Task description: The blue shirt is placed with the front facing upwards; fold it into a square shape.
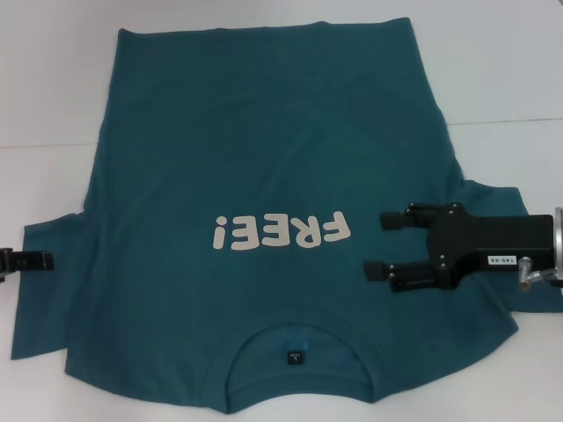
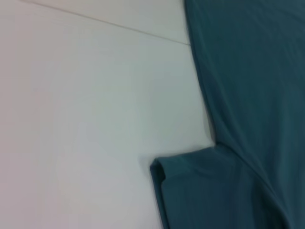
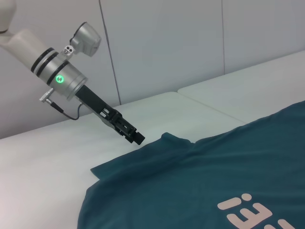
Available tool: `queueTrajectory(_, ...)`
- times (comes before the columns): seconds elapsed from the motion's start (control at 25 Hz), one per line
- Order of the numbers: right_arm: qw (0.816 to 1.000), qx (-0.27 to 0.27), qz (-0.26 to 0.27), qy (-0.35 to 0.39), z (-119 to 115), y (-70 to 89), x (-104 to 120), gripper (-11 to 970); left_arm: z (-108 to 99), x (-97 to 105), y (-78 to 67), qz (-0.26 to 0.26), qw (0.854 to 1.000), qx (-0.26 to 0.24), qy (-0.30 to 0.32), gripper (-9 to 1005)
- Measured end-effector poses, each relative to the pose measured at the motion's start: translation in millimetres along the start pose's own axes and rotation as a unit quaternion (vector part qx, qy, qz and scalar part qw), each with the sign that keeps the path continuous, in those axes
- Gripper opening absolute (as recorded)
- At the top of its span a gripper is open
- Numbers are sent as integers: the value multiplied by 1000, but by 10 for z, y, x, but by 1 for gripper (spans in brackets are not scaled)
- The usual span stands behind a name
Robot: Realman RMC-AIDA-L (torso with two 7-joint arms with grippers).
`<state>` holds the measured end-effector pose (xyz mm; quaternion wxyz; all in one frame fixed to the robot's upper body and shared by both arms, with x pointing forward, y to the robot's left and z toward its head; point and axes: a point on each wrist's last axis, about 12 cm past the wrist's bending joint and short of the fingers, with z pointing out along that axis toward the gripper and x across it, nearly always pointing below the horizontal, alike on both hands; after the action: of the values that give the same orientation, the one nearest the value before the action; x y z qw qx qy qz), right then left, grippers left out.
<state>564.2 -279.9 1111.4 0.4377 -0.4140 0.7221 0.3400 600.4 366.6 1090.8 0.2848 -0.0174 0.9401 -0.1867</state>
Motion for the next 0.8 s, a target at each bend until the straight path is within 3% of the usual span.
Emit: queueTrajectory(0.8,1000,6,-3,8,34,-24,-12,928,89,143,-195,9,999,42,32,932)
